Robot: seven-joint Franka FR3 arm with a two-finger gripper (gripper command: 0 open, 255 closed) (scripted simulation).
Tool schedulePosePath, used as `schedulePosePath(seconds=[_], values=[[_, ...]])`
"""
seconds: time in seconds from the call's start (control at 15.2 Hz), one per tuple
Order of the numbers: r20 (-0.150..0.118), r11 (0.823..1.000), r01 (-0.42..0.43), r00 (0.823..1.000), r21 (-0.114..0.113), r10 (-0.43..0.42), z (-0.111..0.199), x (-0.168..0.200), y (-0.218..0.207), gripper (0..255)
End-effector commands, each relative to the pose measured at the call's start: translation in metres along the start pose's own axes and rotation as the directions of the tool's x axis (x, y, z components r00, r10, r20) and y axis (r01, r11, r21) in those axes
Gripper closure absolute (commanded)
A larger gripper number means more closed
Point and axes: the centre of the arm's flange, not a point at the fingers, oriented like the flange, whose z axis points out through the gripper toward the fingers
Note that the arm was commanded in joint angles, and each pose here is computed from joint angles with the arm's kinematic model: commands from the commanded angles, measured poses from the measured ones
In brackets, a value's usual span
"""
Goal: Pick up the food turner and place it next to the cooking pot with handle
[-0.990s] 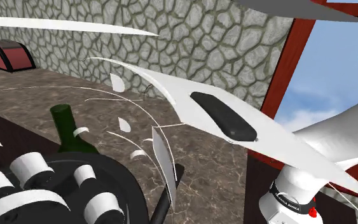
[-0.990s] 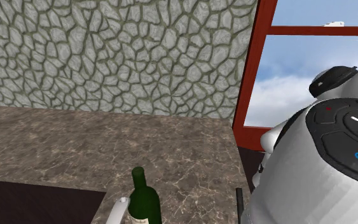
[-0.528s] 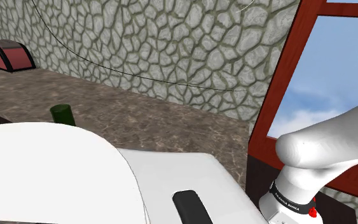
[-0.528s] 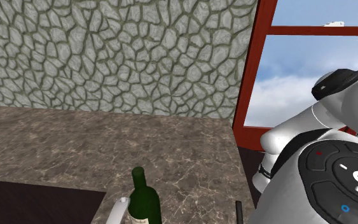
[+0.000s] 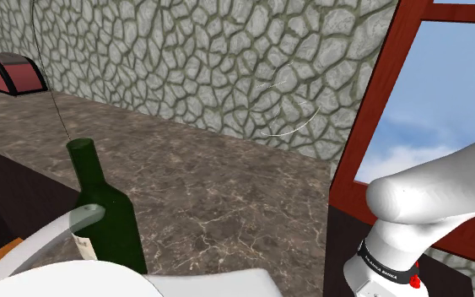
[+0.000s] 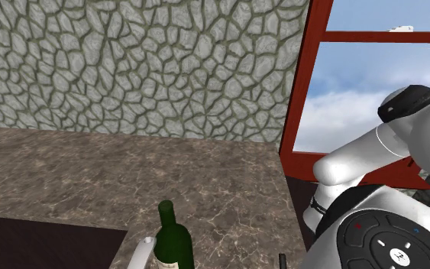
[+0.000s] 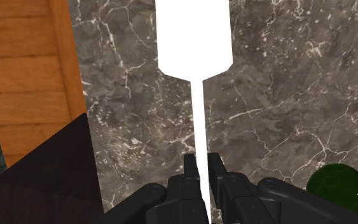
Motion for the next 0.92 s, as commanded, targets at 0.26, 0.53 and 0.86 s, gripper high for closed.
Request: schedulePosePath(seconds=[0.26,0.53,0.86], values=[[0.0,1.0,0.0,1.0,0.0,0.0,0.033,-0.002,0.001,255],[0.0,1.0,0.0,1.0,0.0,0.0,0.054,-0.003,0.001,255],[0.0,1.0,0.0,1.0,0.0,0.0,0.08,-0.005,0.001,255]])
